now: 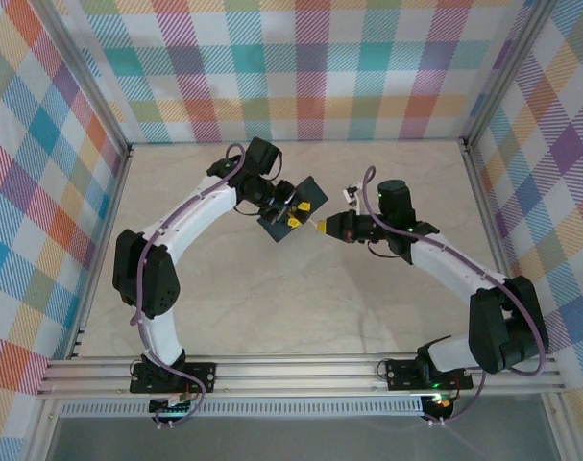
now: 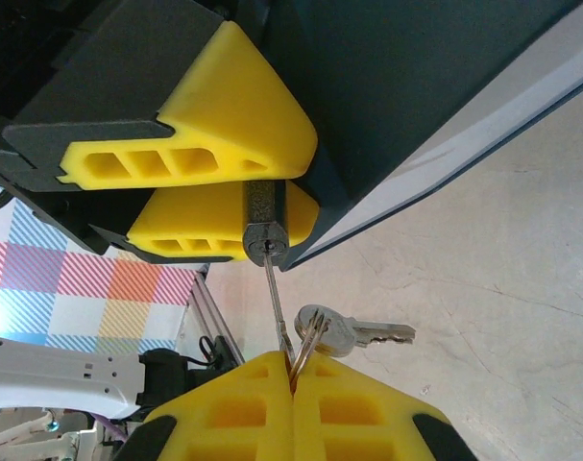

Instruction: Unlock a padlock with a key

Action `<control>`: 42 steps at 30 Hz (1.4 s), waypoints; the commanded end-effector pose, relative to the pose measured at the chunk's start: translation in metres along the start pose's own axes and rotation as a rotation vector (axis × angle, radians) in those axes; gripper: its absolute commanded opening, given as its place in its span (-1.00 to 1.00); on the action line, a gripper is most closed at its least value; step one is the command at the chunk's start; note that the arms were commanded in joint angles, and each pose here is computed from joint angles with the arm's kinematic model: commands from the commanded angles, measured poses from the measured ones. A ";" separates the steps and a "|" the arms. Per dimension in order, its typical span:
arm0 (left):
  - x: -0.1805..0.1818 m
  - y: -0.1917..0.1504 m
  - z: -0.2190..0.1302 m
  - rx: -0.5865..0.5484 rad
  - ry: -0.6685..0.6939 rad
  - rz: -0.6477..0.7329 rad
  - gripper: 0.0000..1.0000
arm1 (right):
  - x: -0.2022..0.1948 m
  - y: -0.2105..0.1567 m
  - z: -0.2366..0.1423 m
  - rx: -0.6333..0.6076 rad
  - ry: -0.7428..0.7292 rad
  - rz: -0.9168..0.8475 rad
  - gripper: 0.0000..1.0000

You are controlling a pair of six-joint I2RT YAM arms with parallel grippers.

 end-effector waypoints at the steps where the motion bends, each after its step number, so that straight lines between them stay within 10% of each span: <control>1: -0.013 -0.018 -0.026 0.034 -0.096 0.050 -0.98 | 0.008 0.011 0.004 -0.013 0.024 -0.055 -1.00; 42: -0.003 -0.012 -0.035 -0.024 -0.073 0.032 -1.00 | 0.019 0.016 0.010 -0.013 -0.009 -0.137 -1.00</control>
Point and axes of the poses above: each hand's point on the last joint's axis, 136 mm out from that joint toward the fingers, its own z axis out along the fingers, its own x axis along the line the jaws close on, y = z × x, the point moved 6 cm from there along -z, back along the fingers, and after that the axes turned 14 degrees about -z, right-handed, at the moved point
